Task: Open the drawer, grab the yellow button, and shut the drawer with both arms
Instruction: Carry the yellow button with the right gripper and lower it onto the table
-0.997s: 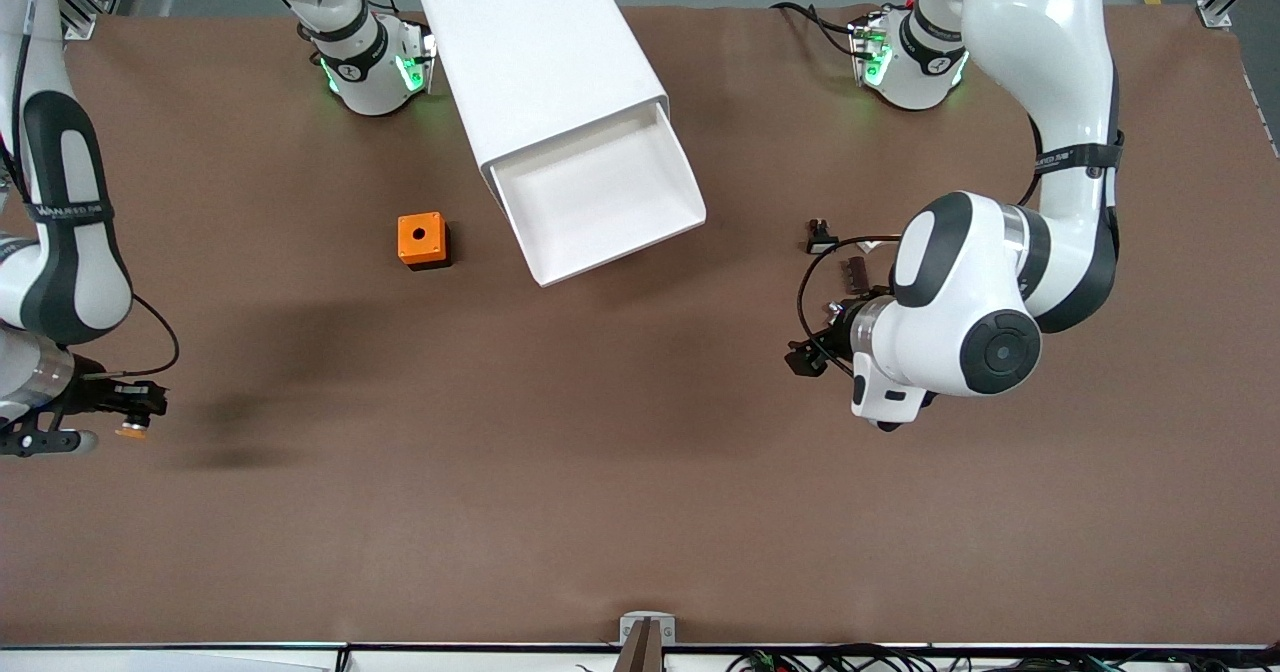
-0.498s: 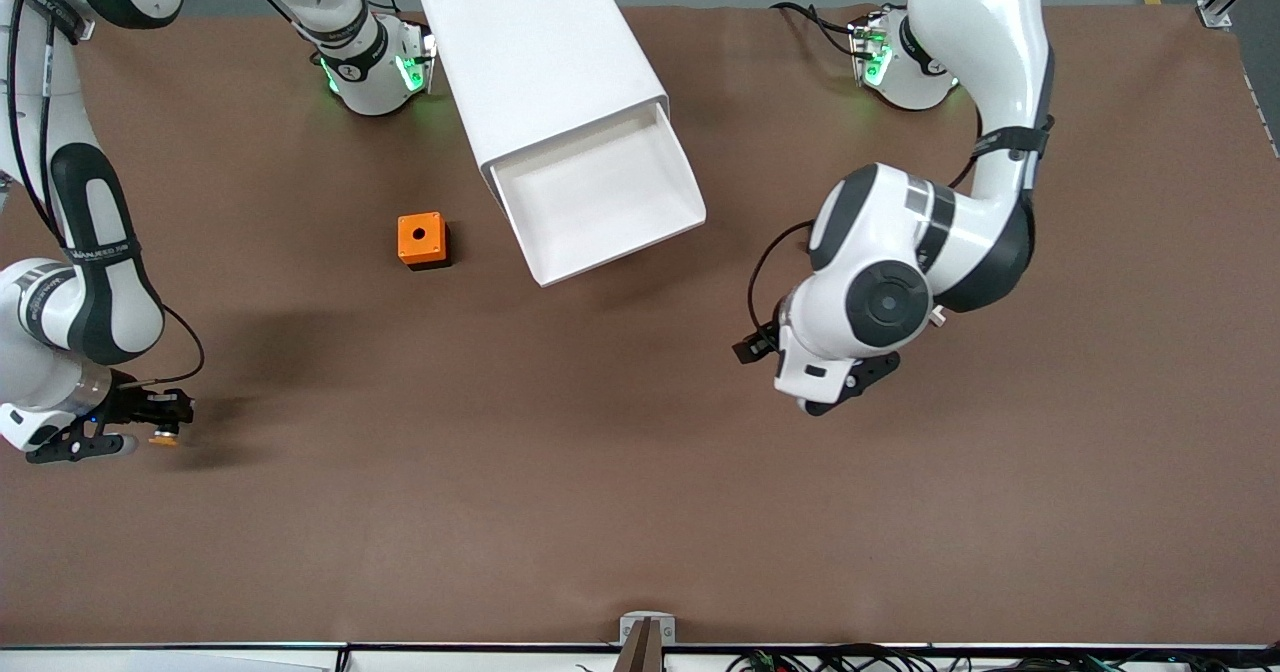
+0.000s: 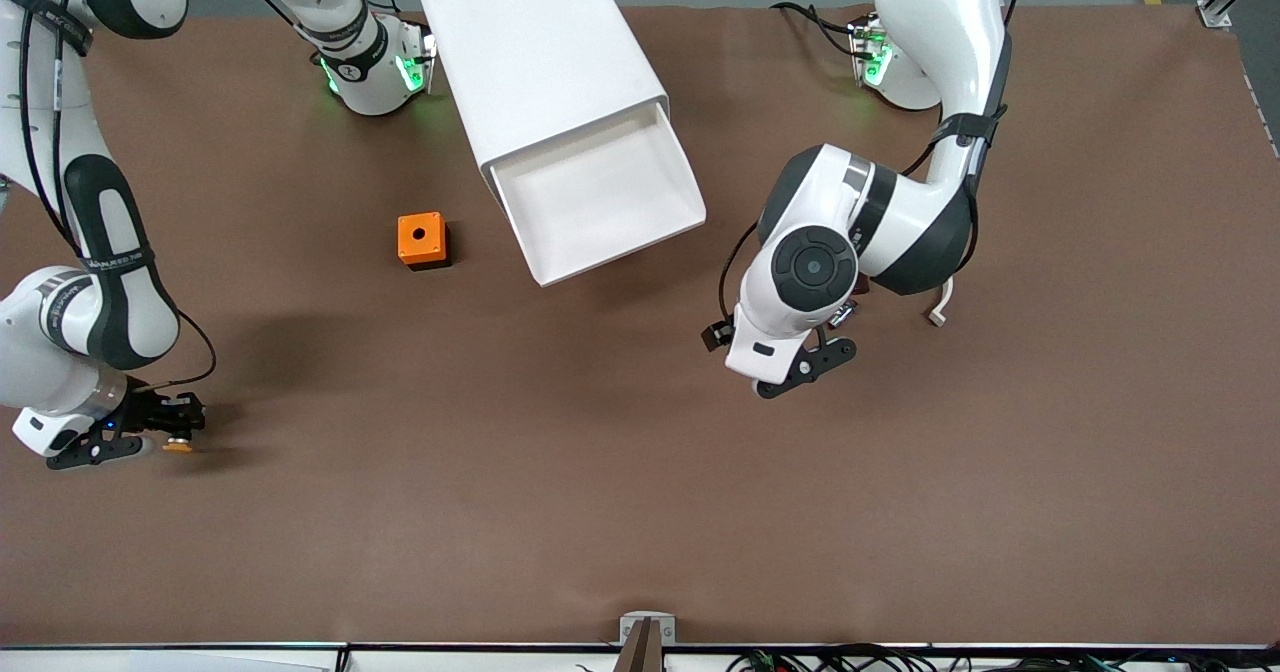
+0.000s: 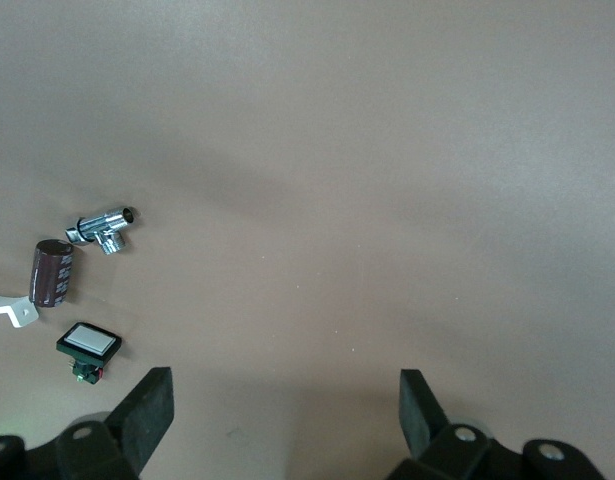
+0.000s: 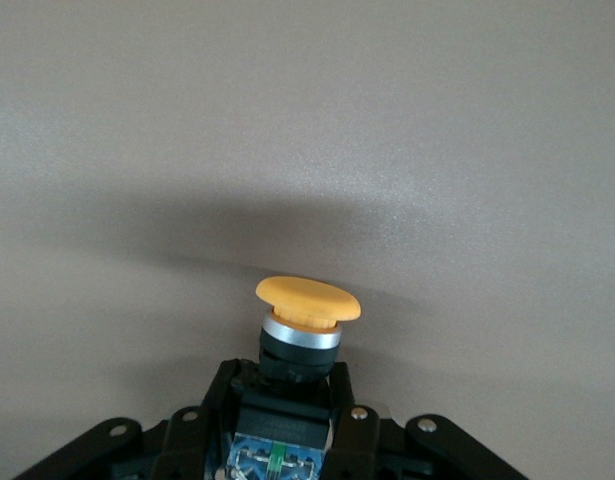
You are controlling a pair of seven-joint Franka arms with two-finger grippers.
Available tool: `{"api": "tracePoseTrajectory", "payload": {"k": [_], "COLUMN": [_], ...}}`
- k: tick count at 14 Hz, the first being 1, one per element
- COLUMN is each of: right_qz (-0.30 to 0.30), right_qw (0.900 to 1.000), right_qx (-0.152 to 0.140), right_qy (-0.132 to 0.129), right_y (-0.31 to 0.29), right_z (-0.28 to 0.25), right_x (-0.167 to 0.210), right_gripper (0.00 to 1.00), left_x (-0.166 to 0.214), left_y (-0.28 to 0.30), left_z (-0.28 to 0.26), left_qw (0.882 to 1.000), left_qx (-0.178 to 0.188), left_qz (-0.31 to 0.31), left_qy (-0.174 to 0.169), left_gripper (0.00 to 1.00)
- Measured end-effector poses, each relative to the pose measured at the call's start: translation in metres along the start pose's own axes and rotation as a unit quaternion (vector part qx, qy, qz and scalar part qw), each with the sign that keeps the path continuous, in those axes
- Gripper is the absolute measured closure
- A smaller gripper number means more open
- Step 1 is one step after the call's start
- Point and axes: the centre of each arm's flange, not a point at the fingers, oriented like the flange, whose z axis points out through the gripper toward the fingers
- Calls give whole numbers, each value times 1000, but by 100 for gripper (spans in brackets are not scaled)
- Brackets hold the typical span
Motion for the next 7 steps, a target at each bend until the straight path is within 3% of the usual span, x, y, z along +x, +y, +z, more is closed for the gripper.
{"api": "tracePoseTrajectory", "payload": {"k": [3,7], "right_qz": [0,1], "right_qw": [1000,1000], "right_qx": [-1,-3], "right_qy": [2,6], "right_y": [0,1], "right_z": [0,-2], "right_x": [1,2], "right_gripper": [56,20], "left_x": [1,9], "left_y": [-1,-8], "left_z": [-1,-10], "left_qw": [1000,1000], "left_qx": [-2,-8], "left_qz": [-1,-8], "left_qy": [1,4], "left_gripper": [0,0]}}
